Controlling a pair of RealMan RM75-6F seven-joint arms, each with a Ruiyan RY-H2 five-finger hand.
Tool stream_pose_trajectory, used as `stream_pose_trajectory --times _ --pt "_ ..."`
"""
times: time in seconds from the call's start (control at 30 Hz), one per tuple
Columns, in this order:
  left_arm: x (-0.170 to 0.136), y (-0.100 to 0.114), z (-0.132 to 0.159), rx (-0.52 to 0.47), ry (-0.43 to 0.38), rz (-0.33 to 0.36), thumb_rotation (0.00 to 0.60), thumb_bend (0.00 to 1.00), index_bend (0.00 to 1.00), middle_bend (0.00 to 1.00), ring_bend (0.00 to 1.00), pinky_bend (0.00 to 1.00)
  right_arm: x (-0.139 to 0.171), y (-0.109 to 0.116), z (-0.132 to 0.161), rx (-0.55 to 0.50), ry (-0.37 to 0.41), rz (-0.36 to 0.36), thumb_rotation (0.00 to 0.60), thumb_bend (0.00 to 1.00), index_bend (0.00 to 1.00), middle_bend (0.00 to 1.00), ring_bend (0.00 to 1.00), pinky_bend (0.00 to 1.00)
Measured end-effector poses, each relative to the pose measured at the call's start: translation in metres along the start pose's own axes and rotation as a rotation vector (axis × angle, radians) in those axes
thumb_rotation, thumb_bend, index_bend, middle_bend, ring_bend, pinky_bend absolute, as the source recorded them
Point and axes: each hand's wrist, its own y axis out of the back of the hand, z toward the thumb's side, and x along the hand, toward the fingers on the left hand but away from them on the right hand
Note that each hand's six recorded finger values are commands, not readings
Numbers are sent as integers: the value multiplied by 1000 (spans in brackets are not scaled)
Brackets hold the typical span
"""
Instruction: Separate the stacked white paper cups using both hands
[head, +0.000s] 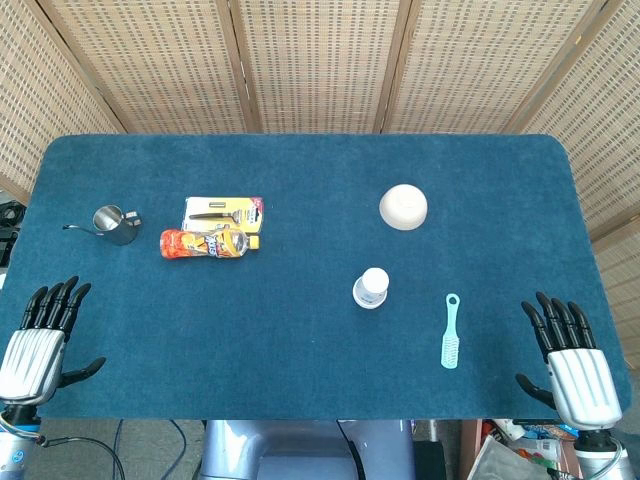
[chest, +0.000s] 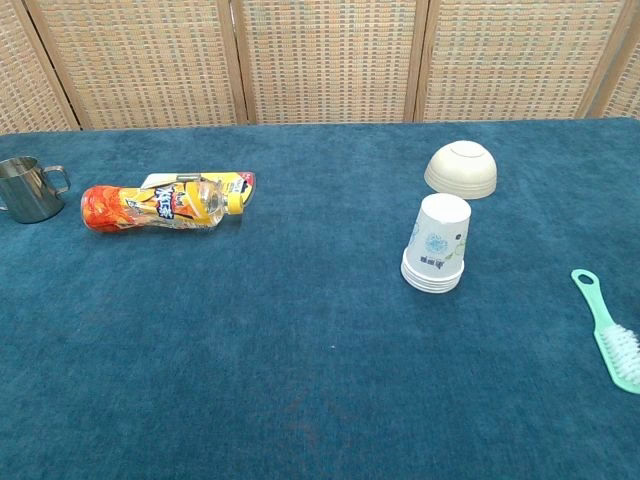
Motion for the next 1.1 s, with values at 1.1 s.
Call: stream_pose_trajectory --times 1.1 --pt "24 -13 -14 31 84 -30 600 5 0 0 0 0 -168 -64 117 -124 257 373 600 79 136 197 101 230"
